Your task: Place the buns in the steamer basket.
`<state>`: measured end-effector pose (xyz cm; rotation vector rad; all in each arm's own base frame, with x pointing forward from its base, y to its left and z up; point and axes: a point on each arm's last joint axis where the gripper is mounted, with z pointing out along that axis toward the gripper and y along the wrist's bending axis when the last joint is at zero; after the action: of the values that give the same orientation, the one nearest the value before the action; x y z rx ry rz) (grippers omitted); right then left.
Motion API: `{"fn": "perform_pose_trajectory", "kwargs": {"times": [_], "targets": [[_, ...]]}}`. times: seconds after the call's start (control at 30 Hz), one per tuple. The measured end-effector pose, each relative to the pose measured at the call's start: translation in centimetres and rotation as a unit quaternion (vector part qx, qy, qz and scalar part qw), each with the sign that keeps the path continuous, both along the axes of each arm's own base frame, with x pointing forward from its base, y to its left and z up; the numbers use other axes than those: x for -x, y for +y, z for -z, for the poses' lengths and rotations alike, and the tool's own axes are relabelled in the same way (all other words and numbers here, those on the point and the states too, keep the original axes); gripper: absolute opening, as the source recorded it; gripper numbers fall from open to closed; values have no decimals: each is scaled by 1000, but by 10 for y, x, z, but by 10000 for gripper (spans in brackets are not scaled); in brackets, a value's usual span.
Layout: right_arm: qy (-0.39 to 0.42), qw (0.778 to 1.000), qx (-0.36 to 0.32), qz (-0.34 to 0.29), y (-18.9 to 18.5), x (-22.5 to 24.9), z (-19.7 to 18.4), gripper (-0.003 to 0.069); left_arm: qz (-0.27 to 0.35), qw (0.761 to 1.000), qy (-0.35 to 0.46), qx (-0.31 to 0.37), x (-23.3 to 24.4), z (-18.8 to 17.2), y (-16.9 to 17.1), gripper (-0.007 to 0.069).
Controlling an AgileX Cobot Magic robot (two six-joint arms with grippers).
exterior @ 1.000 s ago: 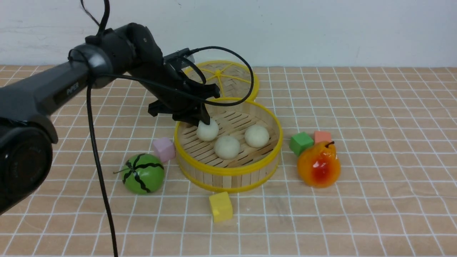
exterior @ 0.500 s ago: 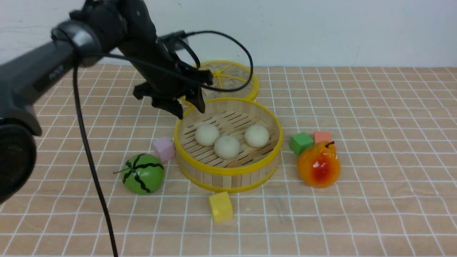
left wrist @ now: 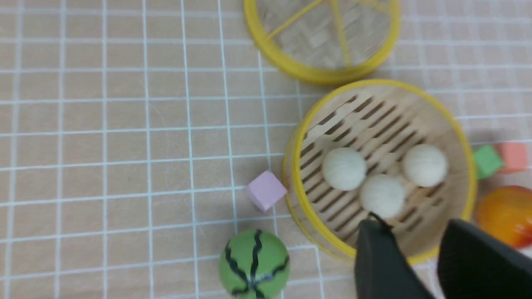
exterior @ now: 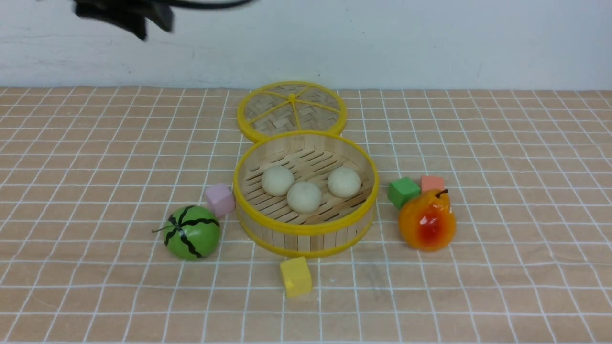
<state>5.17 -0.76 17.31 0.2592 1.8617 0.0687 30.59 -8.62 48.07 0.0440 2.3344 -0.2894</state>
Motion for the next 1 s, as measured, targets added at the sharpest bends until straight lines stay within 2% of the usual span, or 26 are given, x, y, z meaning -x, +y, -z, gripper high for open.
{"fn": "perform_pose_trajectory", "kwargs": {"times": [0.1, 0.13, 0.3, 0.4, 0.47, 0.63, 0.8, 1.0], "targets": [[0, 1000, 0, 0, 0, 0, 0, 241, -3, 1000, -19, -1, 42, -13, 13, 127], [0, 1000, 0, 0, 0, 0, 0, 241, -6, 1000, -26, -4, 70, -14, 21, 95], [0, 1000, 0, 0, 0, 0, 0, 241, -11, 999, -31, -10, 145, 4, 43, 41], [0, 1000, 0, 0, 0, 0, 0, 241, -9, 999, -50, 1, 199, 43, 57, 24], [0, 1000, 0, 0, 0, 0, 0, 241, -10, 996, -81, 17, 218, 59, 61, 22], [0, 1000, 0, 0, 0, 0, 0, 241, -11, 977, -195, 81, 281, 129, 76, 20], [0, 1000, 0, 0, 0, 0, 0, 241, -28, 966, -229, 114, 299, 160, 82, 20], [0, 1000, 0, 0, 0, 0, 0, 241, -38, 963, -237, 121, 297, 163, 82, 20]]}}
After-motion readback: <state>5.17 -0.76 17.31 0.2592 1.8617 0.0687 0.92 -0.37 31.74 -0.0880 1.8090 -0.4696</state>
